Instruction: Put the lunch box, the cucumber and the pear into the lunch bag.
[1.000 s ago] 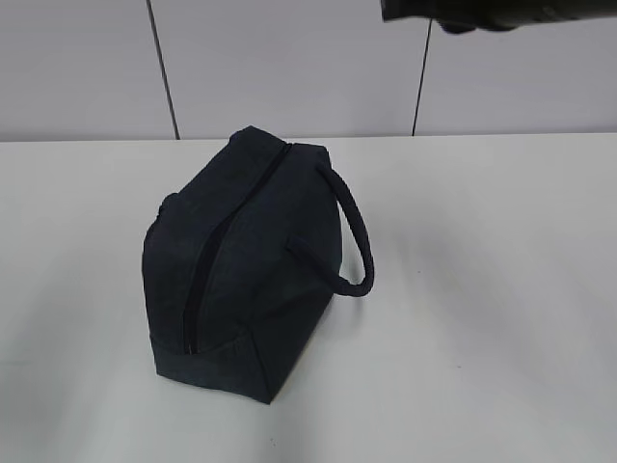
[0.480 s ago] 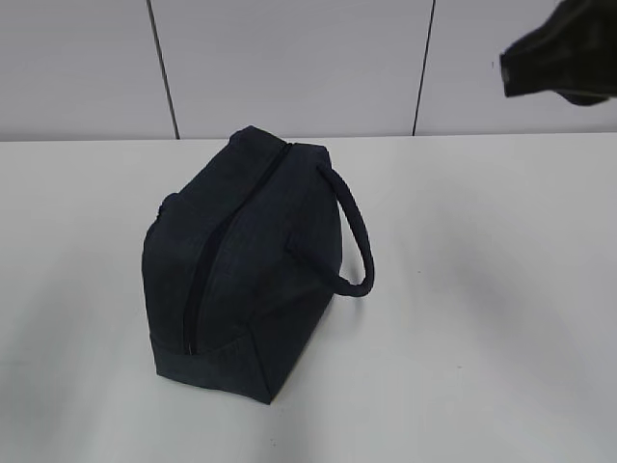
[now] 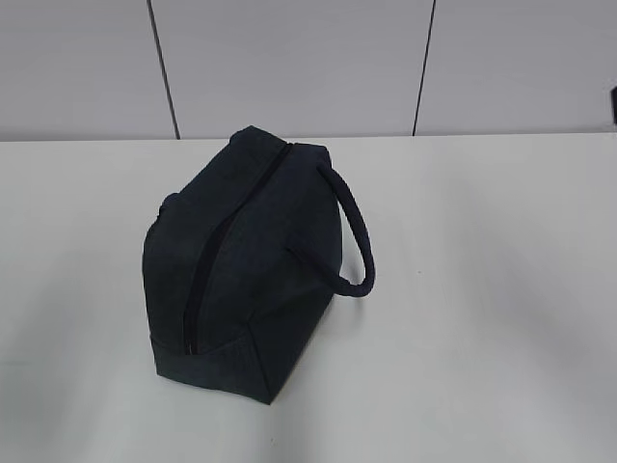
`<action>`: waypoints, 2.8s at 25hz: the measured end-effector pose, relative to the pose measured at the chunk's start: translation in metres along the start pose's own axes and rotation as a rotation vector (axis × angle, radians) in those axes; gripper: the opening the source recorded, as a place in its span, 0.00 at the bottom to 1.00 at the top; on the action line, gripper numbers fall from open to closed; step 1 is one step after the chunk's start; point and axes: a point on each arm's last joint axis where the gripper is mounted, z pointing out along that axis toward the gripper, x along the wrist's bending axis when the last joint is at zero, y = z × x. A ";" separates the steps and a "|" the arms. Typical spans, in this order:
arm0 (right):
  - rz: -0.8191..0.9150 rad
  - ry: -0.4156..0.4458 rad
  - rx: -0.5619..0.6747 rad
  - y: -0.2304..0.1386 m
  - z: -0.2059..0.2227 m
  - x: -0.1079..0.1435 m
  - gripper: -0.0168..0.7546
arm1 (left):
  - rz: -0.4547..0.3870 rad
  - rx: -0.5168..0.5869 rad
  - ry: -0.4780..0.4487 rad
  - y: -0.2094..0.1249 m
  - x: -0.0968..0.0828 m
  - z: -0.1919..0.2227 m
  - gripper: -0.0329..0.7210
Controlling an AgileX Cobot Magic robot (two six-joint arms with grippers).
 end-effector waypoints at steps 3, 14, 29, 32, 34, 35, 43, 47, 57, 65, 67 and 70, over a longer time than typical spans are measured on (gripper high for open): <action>0.024 0.004 -0.052 -0.004 -0.027 -0.008 0.02 | 0.000 -0.001 0.000 0.000 0.000 0.000 0.36; 0.011 -0.042 -0.044 -0.047 -0.079 -0.032 0.02 | 0.004 0.047 -0.008 -0.006 -0.002 -0.003 0.25; 0.028 -0.054 -0.050 -0.160 -0.094 -0.058 0.02 | 0.053 -0.187 0.337 -0.064 -0.013 -0.072 0.16; 0.015 -0.043 -0.097 -0.174 -0.098 -0.061 0.02 | 0.065 -0.267 0.356 -0.074 -0.018 -0.080 0.16; 0.002 -0.037 -0.126 -0.183 -0.099 -0.063 0.02 | 0.069 -0.283 0.359 -0.076 -0.019 -0.082 0.16; -0.001 -0.035 -0.127 -0.187 -0.097 -0.063 0.02 | 0.068 -0.285 0.360 -0.075 -0.019 -0.082 0.16; -0.130 0.147 -0.078 -0.197 -0.086 -0.044 0.02 | 0.064 -0.296 0.359 -0.075 -0.019 -0.082 0.16; -0.201 0.208 -0.077 -0.199 -0.086 -0.038 0.02 | 0.064 -0.296 0.359 -0.075 -0.019 -0.082 0.16; -0.208 0.208 -0.080 -0.199 -0.086 -0.038 0.02 | 0.064 -0.297 0.356 -0.075 -0.019 -0.082 0.16; -0.206 0.206 -0.081 -0.199 -0.086 -0.038 0.02 | 0.063 -0.297 0.355 -0.075 -0.019 -0.082 0.16; -0.188 0.178 -0.080 -0.199 -0.086 -0.038 0.02 | 0.063 -0.297 0.355 -0.075 -0.019 -0.082 0.16; -0.134 0.099 -0.078 -0.199 -0.087 -0.037 0.02 | 0.060 -0.298 0.359 -0.075 -0.019 -0.082 0.16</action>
